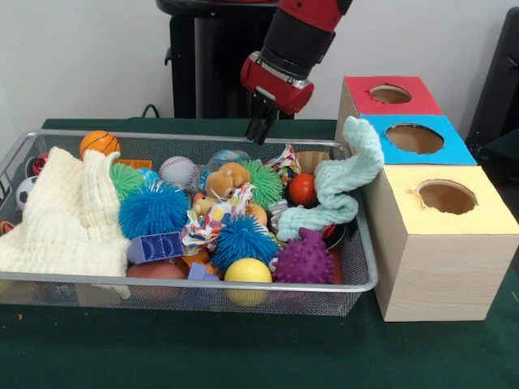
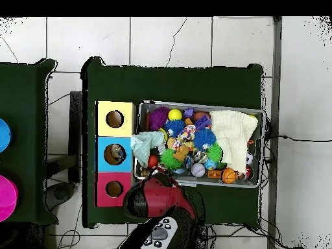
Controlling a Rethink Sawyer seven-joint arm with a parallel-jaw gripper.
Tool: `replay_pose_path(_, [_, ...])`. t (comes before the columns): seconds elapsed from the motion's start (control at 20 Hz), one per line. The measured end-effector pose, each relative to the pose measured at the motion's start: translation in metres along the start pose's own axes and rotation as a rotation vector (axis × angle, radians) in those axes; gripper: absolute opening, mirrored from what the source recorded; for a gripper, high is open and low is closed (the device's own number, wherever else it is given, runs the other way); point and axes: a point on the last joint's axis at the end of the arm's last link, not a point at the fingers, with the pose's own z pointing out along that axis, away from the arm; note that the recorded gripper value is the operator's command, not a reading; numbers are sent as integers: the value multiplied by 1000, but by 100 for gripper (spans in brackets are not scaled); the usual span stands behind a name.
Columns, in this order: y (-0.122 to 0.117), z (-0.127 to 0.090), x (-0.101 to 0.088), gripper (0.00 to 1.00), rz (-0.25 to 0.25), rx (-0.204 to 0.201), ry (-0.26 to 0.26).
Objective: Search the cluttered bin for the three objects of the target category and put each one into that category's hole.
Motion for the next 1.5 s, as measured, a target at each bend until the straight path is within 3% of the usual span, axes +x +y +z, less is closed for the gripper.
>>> replay_pose_path(0.3, [-9, -21, -19, 0, 25, 8, -33])
replay_pose_path(0.65, [-15, -49, -38, 0, 63, 11, -35])
replay_pose_path(0.7, [-17, -50, -42, 100, 73, 8, -38])
replay_pose_path(1.25, [-30, -36, -59, 100, 134, -1, -11])
replay_pose_path(1.5, [-28, -28, -57, 100, 130, -11, -21])
